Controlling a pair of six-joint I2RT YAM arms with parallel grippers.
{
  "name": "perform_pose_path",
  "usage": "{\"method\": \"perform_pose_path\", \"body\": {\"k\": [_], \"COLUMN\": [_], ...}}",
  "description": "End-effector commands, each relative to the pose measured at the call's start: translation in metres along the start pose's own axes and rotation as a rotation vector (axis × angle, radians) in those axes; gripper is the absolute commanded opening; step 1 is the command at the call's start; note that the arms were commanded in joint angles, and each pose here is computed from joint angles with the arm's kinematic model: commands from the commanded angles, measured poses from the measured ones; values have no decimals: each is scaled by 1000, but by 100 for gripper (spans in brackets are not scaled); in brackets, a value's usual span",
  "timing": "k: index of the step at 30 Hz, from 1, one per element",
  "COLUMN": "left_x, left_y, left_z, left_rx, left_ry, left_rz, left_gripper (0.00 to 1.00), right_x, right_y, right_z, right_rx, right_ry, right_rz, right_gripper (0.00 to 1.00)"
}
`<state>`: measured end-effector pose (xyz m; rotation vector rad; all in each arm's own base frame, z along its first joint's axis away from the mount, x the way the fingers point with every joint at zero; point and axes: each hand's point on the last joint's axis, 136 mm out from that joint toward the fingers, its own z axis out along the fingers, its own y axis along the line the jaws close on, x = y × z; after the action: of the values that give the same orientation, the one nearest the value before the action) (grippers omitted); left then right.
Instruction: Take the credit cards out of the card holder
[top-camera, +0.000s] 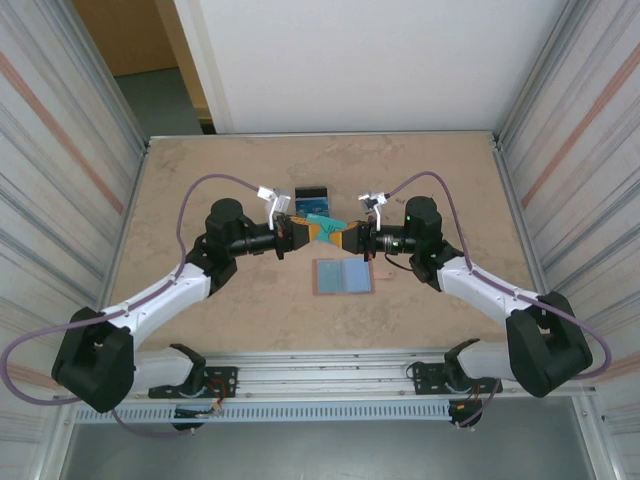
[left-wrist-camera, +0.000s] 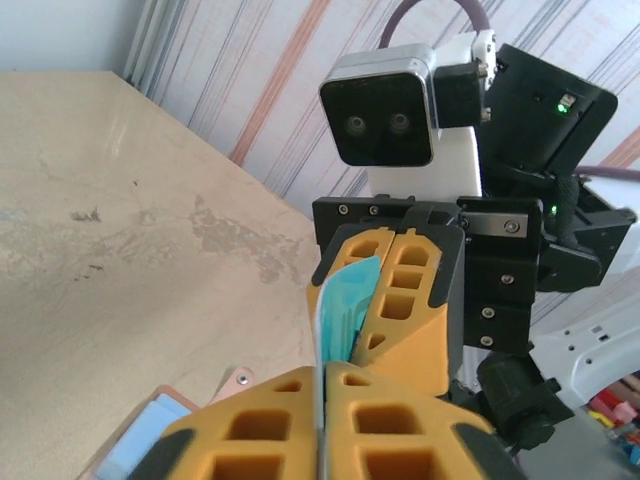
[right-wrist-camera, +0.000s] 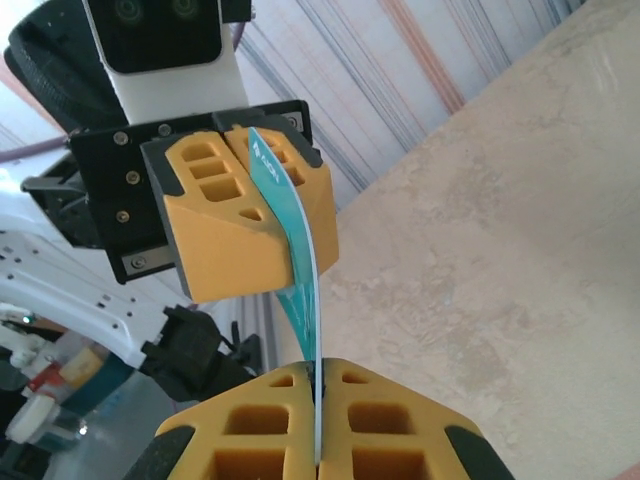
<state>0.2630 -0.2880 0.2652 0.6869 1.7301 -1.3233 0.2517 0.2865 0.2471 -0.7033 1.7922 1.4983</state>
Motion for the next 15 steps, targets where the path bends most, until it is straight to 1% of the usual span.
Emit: {"method": "perform_pose_path", "body": {"k": [1, 2, 4, 8, 11, 15], "left_x": [-11, -13, -17, -20, -19, -6], "left_y": [-6, -7, -12, -19, -24, -26], "left_z": [-9, -12, -16, -21, -19, -10], "left_rx": [5, -6, -29, -38, 5, 49], "left_ry": [-3, 10, 47, 120, 170, 266], "left_rz": [58, 87, 160, 259, 297, 358], "left_gripper": [26, 33, 42, 52, 54, 54], "right_x": [-5, -2, 4, 15, 21, 24], "right_y": [6, 4, 4, 5, 9, 16], "right_z": [-2, -4, -6, -9, -9, -8], "right_rx": [26, 47, 76, 114, 110, 81], "right_ry": [19, 39, 86, 174, 217, 248], "right_rz": [-52, -58, -73, -101, -108, -119], "right_gripper": [0, 0, 0, 0, 0, 0]}}
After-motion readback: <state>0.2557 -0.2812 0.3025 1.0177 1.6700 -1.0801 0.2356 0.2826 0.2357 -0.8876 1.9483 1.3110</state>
